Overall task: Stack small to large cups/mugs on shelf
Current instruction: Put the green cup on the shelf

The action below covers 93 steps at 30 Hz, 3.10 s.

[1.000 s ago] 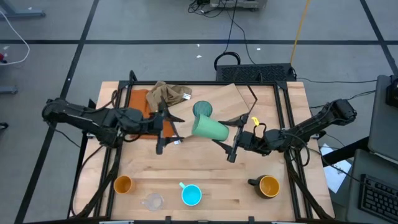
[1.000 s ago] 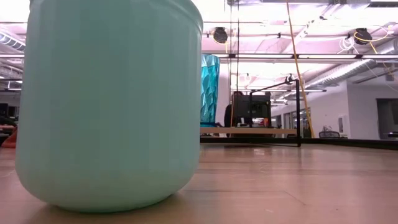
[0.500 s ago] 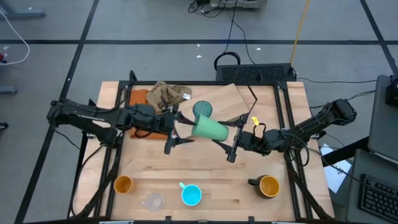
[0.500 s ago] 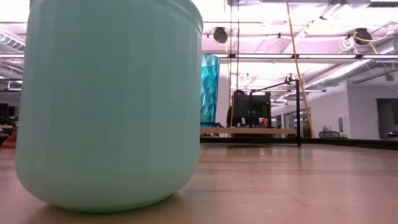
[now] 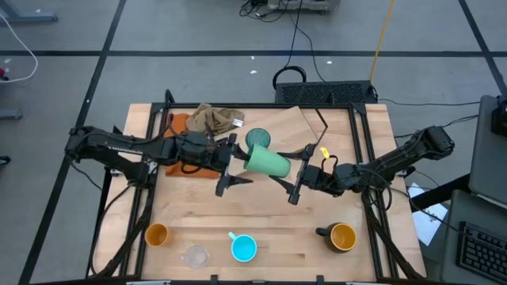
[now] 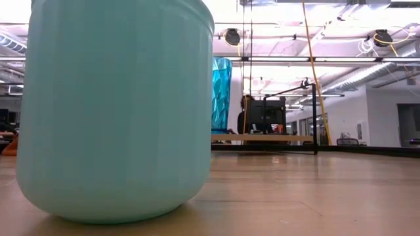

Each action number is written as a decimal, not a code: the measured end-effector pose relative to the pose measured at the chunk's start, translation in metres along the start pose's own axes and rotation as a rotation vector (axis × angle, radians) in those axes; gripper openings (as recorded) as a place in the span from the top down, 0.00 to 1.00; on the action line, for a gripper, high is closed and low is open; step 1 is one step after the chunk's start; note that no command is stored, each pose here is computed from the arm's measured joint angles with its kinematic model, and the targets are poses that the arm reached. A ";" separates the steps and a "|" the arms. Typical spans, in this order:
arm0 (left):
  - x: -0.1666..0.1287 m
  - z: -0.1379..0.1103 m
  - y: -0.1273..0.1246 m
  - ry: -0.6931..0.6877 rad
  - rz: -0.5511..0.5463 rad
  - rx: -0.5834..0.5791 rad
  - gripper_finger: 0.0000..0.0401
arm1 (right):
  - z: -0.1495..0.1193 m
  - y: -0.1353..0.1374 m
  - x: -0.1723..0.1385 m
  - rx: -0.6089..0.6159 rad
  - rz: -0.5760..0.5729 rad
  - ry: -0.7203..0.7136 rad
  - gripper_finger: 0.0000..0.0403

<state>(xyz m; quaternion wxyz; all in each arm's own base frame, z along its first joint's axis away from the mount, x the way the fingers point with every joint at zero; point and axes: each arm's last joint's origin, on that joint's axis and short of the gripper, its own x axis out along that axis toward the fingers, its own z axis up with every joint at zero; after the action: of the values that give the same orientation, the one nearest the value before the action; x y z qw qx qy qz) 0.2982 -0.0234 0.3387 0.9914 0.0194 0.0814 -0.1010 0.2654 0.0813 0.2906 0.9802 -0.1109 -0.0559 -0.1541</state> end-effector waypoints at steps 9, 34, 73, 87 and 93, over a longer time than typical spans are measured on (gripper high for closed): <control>0.003 -0.001 0.006 -0.012 0.012 -0.003 0.26 | 0.000 0.000 0.000 0.004 0.002 -0.001 0.25; 0.002 0.005 0.011 -0.070 0.013 0.109 0.98 | 0.005 -0.001 0.000 0.036 0.012 -0.042 0.24; 0.005 0.010 0.019 0.076 0.143 0.040 1.00 | 0.082 -0.031 -0.036 -0.282 -0.322 0.076 0.01; 0.083 0.028 0.015 0.499 0.095 0.126 1.00 | 0.093 -0.030 -0.065 -0.292 -0.370 0.170 0.01; 0.107 0.022 0.019 0.647 0.068 0.141 1.00 | 0.095 -0.030 -0.070 -0.295 -0.373 0.183 0.01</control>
<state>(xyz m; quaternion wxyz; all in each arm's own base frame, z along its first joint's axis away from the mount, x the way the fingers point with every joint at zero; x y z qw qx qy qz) 0.4084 -0.0274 0.3430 0.9130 0.1218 0.3843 -0.0618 0.1825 0.0960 0.3786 0.9090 -0.2260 0.0367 -0.3484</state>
